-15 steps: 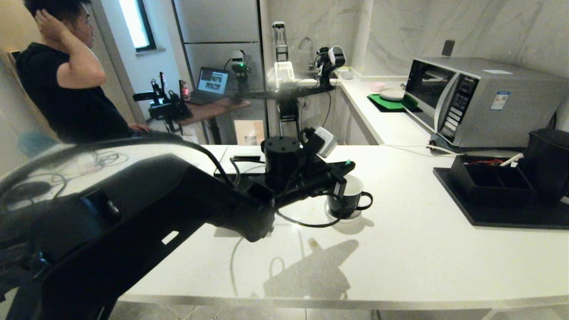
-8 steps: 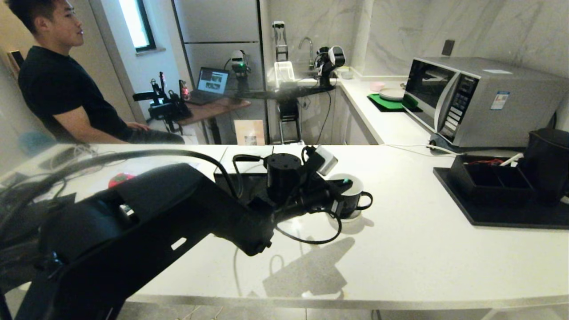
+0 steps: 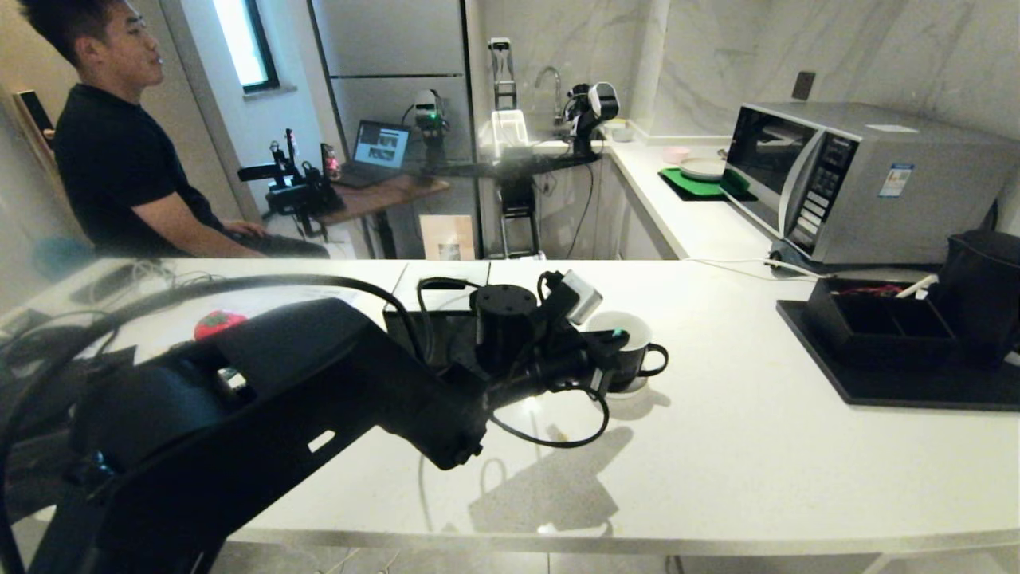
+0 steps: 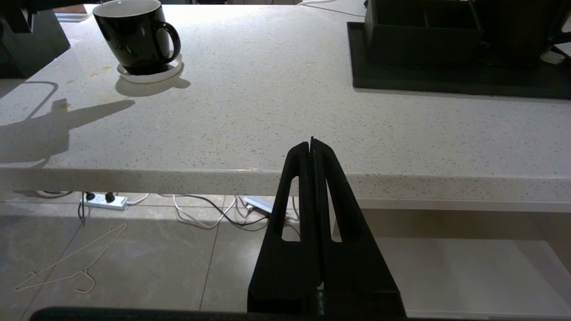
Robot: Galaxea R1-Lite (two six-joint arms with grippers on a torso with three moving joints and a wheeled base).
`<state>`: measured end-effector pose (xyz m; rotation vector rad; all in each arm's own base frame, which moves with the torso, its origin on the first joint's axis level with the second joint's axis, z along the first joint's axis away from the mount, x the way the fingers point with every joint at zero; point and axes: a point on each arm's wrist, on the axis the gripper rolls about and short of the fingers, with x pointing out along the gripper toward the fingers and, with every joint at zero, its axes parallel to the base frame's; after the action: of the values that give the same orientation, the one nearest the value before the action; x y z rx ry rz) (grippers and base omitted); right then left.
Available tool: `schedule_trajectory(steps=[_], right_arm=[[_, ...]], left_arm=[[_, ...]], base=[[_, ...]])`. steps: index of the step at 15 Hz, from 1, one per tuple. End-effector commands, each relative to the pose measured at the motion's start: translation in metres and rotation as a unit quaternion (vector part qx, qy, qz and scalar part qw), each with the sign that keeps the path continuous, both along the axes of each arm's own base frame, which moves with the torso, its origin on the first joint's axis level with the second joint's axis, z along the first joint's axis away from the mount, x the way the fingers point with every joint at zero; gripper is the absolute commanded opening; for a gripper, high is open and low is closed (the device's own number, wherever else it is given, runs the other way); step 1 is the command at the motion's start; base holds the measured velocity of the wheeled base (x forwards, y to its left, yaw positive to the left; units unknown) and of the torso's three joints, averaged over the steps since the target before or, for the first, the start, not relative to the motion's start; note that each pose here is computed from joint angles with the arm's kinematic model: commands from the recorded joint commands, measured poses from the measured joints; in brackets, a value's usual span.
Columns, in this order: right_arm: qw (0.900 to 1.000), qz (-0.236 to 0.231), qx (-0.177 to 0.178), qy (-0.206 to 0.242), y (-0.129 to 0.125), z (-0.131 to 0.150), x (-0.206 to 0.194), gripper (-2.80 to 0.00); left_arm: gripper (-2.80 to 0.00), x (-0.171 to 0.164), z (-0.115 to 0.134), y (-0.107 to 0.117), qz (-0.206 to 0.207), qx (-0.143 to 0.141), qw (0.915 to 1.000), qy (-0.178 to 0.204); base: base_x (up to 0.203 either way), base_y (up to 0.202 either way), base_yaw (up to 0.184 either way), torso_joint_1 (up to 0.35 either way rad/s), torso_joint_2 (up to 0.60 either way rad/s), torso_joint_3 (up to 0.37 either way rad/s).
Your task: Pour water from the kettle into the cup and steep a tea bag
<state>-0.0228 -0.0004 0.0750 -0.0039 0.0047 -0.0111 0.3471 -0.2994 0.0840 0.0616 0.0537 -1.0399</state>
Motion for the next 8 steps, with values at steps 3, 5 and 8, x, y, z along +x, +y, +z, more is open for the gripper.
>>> schedule_trajectory(steps=[3,5,8], right_arm=[[1.000,0.000,0.000,0.000,0.000,0.000,0.000,-2.80],[1.000,0.000,0.000,0.000,0.000,0.000,0.000,-2.80],[1.000,0.000,0.000,0.000,0.000,0.000,0.000,-2.80]], left_arm=[[-2.80,-0.002,0.018,0.002,0.000,-0.015,0.9997,-0.018],[-2.80,-0.003,0.028,0.005,0.001,-0.022,0.9994,-0.027],[-2.80,-0.006,0.048,0.008,0.002,-0.037,0.9983,-0.046]], base=[[0.000,0.000,0.000,0.000,0.00,0.000],[0.000,0.000,0.000,0.000,0.00,0.000],[0.000,0.000,0.000,0.000,0.00,0.000]])
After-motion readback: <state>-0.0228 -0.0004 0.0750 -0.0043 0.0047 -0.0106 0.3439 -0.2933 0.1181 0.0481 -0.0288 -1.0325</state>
